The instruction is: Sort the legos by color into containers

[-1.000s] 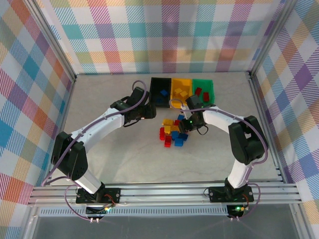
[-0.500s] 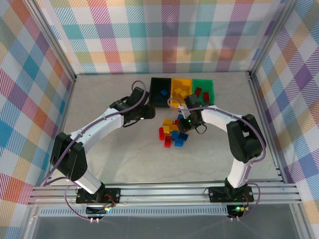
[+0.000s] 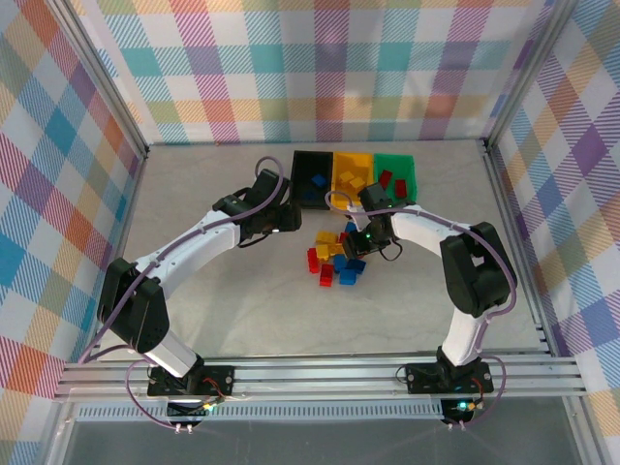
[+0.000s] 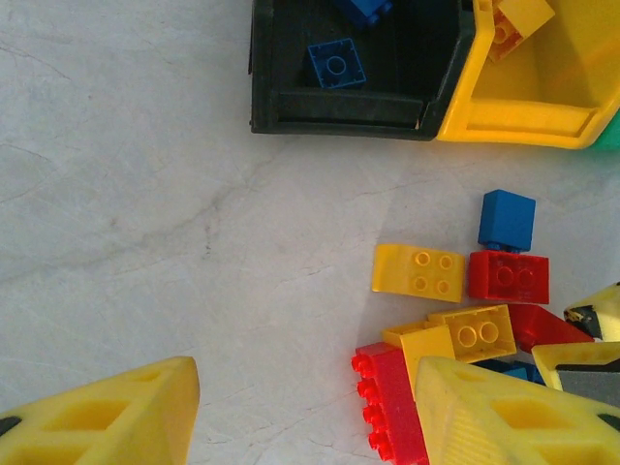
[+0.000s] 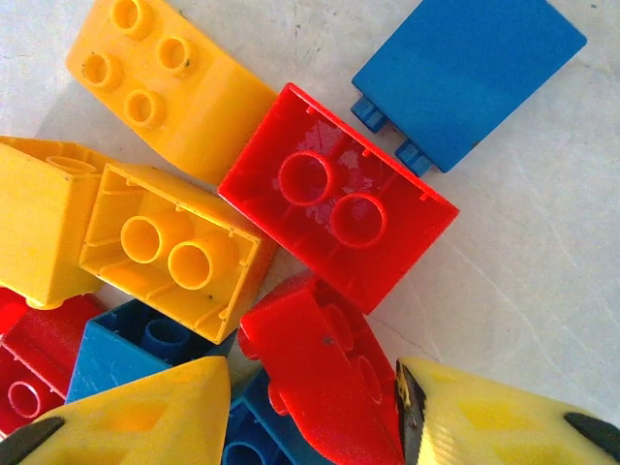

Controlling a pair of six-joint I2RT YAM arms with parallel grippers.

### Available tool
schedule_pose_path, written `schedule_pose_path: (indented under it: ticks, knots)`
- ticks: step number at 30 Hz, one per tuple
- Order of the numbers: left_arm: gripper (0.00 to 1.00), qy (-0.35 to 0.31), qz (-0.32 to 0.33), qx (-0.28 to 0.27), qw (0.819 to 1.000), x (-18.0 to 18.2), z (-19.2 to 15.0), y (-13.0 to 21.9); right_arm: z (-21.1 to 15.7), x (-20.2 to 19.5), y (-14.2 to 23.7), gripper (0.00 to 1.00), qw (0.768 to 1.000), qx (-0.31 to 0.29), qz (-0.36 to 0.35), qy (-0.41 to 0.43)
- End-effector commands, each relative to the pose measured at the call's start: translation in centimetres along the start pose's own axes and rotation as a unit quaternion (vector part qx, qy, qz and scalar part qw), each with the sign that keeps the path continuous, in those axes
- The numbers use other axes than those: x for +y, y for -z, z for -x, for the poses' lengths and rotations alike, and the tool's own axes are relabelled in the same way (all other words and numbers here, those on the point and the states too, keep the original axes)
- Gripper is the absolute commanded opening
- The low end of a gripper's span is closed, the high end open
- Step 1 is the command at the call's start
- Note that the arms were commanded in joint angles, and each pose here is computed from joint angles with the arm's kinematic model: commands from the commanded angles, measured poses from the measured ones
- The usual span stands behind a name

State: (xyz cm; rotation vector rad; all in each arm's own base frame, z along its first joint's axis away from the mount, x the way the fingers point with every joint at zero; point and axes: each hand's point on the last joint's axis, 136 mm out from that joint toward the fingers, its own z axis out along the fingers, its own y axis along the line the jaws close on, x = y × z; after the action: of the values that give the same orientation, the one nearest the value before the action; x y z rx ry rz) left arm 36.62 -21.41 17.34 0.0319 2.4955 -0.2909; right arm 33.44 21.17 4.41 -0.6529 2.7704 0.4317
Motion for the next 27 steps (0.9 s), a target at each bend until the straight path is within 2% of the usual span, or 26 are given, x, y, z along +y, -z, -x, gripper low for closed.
schedule_pose_path:
  ticks: [1, 19, 27]
  knots:
    - [0.61, -0.002, 0.001, -0.008, 1.000, 0.3, 0.3, 1.1, -0.3, 1.0, 0.7, 0.50, 1.000, 0.000, 0.017, 0.005]
    - [0.61, -0.001, 0.001, -0.014, 1.000, 0.5, 0.4, 1.9, -0.2, -0.2, -0.9, 0.49, 1.000, 0.025, -0.015, 0.004]
    - [0.61, -0.001, -0.001, -0.016, 1.000, 0.4, 0.5, 2.2, 0.5, -0.6, -0.6, 0.40, 1.000, 0.015, -0.027, 0.000]
